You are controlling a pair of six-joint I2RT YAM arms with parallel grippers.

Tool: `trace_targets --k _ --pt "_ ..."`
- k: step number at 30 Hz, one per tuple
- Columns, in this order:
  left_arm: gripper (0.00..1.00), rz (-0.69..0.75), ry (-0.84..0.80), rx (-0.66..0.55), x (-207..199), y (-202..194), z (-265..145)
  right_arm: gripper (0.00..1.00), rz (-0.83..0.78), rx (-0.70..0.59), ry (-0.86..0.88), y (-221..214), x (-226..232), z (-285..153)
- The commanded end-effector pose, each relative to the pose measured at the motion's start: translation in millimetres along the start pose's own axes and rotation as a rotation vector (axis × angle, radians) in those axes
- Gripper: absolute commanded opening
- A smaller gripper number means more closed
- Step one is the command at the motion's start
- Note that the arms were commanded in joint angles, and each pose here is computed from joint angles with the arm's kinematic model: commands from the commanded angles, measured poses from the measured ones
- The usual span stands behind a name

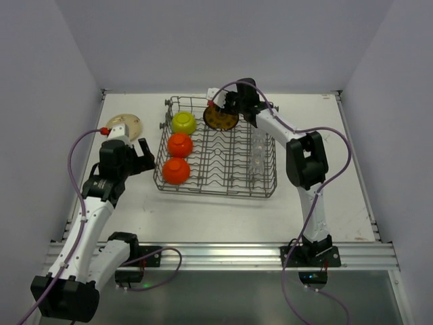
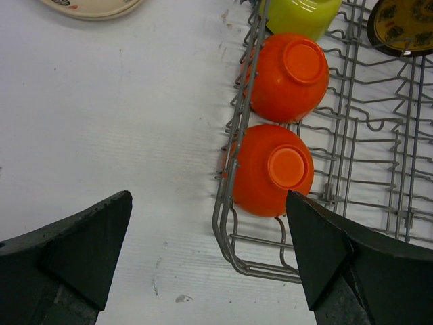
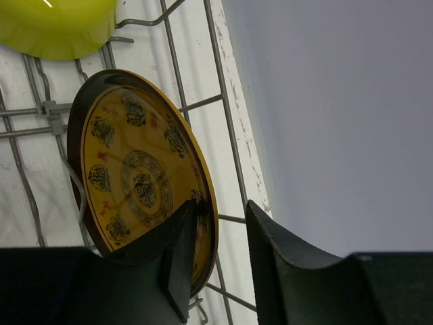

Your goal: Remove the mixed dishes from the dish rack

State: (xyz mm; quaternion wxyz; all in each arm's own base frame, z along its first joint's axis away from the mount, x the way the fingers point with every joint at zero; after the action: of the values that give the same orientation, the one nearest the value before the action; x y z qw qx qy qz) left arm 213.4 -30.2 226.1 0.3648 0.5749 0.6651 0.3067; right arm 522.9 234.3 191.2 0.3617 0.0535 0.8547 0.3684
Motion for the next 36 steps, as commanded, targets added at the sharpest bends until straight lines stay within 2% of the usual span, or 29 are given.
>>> trace_targets --k 1,3,4,13,22,24,25,36 --pt "1.00 0.030 -0.032 -0.031 -4.5 6.4 1.2 0.36 -0.077 -0.074 -0.071 15.0 -16.4 2.4" --pt "1.00 0.032 -0.033 -0.030 -4.6 6.6 1.6 0.33 -0.087 -0.070 -0.070 13.1 -15.1 3.2" --pt "1.00 0.032 -0.035 -0.031 -5.0 6.8 1.7 0.28 -0.090 -0.072 -0.065 12.9 -14.3 3.1" --pt "1.00 0.037 -0.034 -0.017 -6.0 5.5 3.5 0.19 -0.112 -0.099 -0.081 20.0 -18.5 -2.8" --pt "1.00 0.036 -0.032 -0.022 -5.7 6.3 2.0 0.16 -0.148 -0.146 -0.063 21.8 -14.5 -5.9" --pt "1.00 0.036 -0.031 -0.027 -5.7 6.9 1.4 0.09 -0.149 -0.145 -0.062 20.8 -13.7 -5.5" --pt "1.00 0.037 -0.032 -0.024 -5.9 6.4 1.6 0.00 -0.158 -0.142 -0.064 20.3 -13.7 -5.7" --pt "1.00 0.037 -0.030 -0.032 -5.9 7.2 0.1 0.00 -0.277 -0.224 -0.096 23.8 -10.0 -19.5"
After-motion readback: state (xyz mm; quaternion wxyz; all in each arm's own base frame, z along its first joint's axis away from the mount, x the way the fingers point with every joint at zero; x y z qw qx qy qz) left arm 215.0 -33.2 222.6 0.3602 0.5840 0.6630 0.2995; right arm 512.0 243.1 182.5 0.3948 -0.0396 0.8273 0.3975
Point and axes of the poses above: each gripper's point midway between its finger pads, its own z axis out along the fingers, its own x axis along the line the jaws close on, y = z × x, the point moved 8 cm from there along -z, back along the fingers, and after that the axes turned 7 degrees about z, right-handed, at the moved point
